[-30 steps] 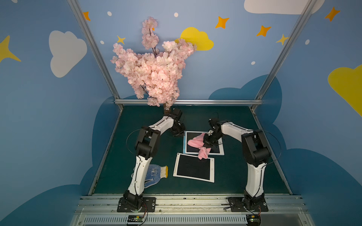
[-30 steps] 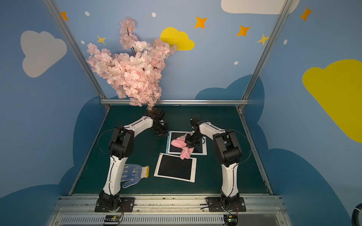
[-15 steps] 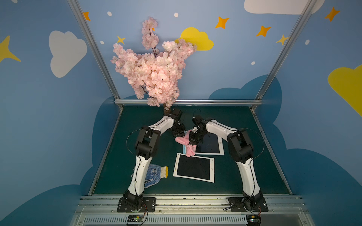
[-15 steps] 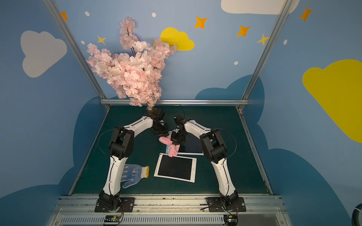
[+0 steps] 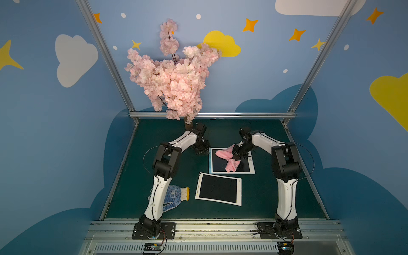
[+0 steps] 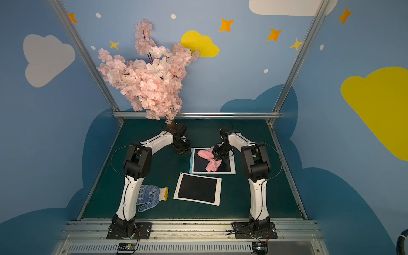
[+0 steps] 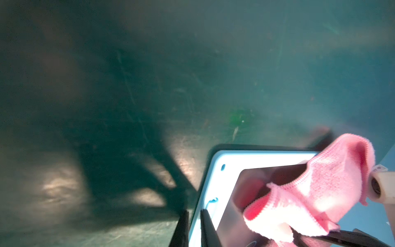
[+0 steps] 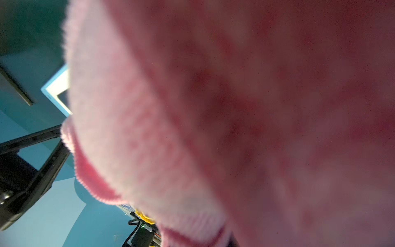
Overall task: Wipe the drawing tablet
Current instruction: Wipe the dirt from the drawing tablet.
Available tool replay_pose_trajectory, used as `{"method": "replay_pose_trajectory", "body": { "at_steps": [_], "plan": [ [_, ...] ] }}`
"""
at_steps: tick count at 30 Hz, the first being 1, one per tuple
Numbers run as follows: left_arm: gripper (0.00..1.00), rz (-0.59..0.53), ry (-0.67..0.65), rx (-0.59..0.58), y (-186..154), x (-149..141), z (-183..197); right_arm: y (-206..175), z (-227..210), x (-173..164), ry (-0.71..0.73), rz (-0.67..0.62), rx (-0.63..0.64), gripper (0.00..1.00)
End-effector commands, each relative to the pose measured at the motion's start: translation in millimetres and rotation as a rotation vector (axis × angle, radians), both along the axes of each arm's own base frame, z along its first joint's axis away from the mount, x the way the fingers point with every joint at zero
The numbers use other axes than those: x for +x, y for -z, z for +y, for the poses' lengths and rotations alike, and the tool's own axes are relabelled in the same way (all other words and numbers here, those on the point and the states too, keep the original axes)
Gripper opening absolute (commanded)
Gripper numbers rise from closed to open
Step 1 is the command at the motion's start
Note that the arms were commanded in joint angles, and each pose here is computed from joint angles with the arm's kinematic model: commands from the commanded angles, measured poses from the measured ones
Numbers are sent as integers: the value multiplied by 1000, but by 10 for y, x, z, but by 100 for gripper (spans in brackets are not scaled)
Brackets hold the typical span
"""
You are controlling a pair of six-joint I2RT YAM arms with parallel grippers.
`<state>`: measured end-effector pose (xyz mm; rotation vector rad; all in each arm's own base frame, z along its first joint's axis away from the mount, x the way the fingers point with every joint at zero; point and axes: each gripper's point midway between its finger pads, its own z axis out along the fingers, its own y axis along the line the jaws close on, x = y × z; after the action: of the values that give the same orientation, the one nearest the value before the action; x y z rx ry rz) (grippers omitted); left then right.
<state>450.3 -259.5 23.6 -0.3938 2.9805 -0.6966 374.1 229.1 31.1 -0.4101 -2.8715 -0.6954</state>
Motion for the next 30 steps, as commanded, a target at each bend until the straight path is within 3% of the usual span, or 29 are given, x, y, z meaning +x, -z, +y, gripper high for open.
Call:
{"method": "replay_pose_trajectory", "body": {
  "at_steps": [1,4,7,11,17,20,23,28,30],
  "plan": [
    [15,43,12,13,89,-91,28,-23,459,-148,-113,-10,-16,0],
    [15,44,13,14,90,-96,30,-90,878,-190,-173,-24,10,0],
    [15,43,11,17,85,-95,36,-74,975,-147,-155,-9,29,0],
    [15,40,13,19,76,-95,39,-24,590,-169,-109,5,-16,0],
    [15,40,14,20,79,-98,42,22,-287,-511,-11,16,-90,0],
    [15,41,12,20,79,-93,54,59,-447,-625,-6,14,-106,0],
    [15,39,13,18,71,-91,44,76,-215,-673,-69,17,-99,0],
    [15,42,13,19,81,-100,40,-28,564,-740,-216,-8,-46,0],
    [15,42,11,20,82,-100,40,-49,647,-726,-213,-7,-31,0]
  ]
}}
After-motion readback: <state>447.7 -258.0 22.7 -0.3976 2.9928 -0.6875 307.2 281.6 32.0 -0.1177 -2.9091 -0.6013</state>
